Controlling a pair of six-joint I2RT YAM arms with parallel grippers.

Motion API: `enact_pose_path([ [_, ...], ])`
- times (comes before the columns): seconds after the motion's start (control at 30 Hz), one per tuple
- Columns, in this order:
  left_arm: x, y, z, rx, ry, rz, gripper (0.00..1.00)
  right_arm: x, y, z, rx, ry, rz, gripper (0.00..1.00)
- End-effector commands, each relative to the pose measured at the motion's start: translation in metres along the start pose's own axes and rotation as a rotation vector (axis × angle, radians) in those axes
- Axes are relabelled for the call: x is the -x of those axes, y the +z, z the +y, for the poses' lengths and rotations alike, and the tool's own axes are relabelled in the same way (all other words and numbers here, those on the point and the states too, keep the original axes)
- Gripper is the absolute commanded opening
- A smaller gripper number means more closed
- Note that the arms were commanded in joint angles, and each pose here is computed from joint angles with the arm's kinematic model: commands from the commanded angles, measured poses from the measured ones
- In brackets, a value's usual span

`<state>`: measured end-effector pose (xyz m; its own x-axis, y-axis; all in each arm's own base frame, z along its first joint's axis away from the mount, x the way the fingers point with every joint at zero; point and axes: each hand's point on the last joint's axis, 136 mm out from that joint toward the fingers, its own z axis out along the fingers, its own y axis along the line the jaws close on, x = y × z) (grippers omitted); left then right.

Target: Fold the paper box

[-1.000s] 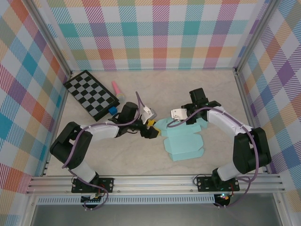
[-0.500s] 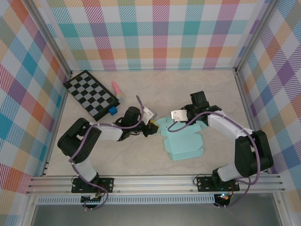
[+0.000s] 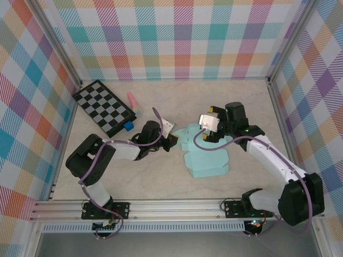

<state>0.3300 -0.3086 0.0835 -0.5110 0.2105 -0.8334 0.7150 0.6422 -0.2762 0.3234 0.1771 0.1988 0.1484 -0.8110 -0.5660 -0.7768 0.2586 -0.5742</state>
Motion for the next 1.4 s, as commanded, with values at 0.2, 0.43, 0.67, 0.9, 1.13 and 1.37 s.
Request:
enact_pose_path([
  [0.2, 0.054, -0.024, 0.019, 0.188, -0.043, -0.162, 0.0, -0.045, -0.088, -0.067, -0.598, 2.067, 0.08, 1.0],
  [0.43, 0.053, -0.021, 0.016, 0.163, -0.025, -0.182, 0.0, -0.003, 0.005, -0.021, -0.005, 2.732, 0.033, 0.89],
  [0.67, 0.038, -0.018, 0.027, 0.211, -0.022, -0.158, 0.0, 0.005, 0.031, -0.038, 0.018, 2.801, 0.077, 0.83],
  [0.9, 0.035, -0.014, 0.027, 0.21, 0.004, -0.146, 0.0, 0.023, 0.056, -0.053, 0.102, 2.824, 0.097, 0.84],
  [1.13, 0.033, -0.014, 0.031, 0.229, -0.001, -0.142, 0.0, 0.021, 0.07, -0.054, 0.031, 2.836, 0.185, 0.74],
  [1.37, 0.031, -0.013, 0.034, 0.236, -0.027, -0.152, 0.0, 0.017, 0.096, -0.045, 0.064, 2.836, 0.246, 0.63],
])
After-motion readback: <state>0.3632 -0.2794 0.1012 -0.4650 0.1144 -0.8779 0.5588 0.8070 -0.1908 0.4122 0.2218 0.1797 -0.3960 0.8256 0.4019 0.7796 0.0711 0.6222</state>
